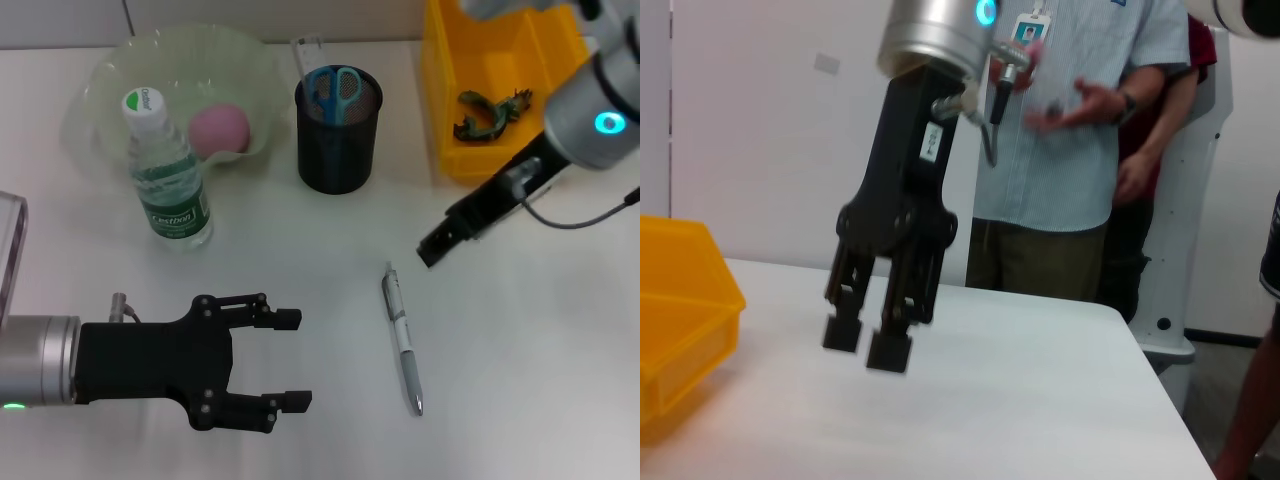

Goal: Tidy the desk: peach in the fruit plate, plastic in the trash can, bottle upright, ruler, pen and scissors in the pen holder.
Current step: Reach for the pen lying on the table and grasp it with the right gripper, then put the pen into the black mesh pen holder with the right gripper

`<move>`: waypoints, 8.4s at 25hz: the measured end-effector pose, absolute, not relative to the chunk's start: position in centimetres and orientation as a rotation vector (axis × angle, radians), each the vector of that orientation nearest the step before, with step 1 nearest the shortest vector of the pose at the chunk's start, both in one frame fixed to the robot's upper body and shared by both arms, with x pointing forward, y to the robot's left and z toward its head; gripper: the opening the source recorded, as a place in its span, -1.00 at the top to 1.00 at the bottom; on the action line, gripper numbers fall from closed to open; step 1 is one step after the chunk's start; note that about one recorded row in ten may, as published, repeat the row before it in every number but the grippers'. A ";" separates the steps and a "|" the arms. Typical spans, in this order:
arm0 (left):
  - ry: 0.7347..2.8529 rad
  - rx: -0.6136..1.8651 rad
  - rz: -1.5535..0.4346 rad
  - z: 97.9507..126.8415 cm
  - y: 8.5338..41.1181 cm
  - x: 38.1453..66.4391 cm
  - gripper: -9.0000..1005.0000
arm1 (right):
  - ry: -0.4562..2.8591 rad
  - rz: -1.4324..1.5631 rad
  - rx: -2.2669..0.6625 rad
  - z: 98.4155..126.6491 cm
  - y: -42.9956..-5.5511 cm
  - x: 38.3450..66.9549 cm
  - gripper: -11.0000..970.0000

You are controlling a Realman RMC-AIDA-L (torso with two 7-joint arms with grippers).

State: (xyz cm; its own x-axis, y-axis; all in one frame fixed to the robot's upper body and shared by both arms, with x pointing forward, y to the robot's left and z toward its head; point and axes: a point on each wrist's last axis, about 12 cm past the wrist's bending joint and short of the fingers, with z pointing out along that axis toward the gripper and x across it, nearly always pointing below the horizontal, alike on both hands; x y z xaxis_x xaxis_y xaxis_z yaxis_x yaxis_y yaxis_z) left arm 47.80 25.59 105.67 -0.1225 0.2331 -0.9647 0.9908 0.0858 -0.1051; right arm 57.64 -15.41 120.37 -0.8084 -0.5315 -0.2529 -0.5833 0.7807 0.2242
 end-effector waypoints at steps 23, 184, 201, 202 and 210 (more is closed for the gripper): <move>1.480 1.293 -1.092 105.7 25.5 48.0 -0.60 | 2.950 0.297 -0.976 115.6 -10.4 60.5 -0.45; 1.454 1.302 -1.086 105.8 25.2 48.2 -0.60 | 1.485 0.757 -0.565 111.9 -16.4 62.5 0.74; 1.452 1.307 -1.089 105.8 25.1 48.1 -0.60 | 1.589 0.778 -0.585 109.1 -16.7 60.8 0.57; 1.452 1.306 -1.089 105.8 25.1 48.1 -0.60 | 1.590 0.778 -0.579 109.0 -16.9 60.7 0.55; 1.455 1.274 -1.086 105.9 25.5 48.0 -0.60 | 1.416 0.881 -0.490 109.7 -21.1 54.9 0.03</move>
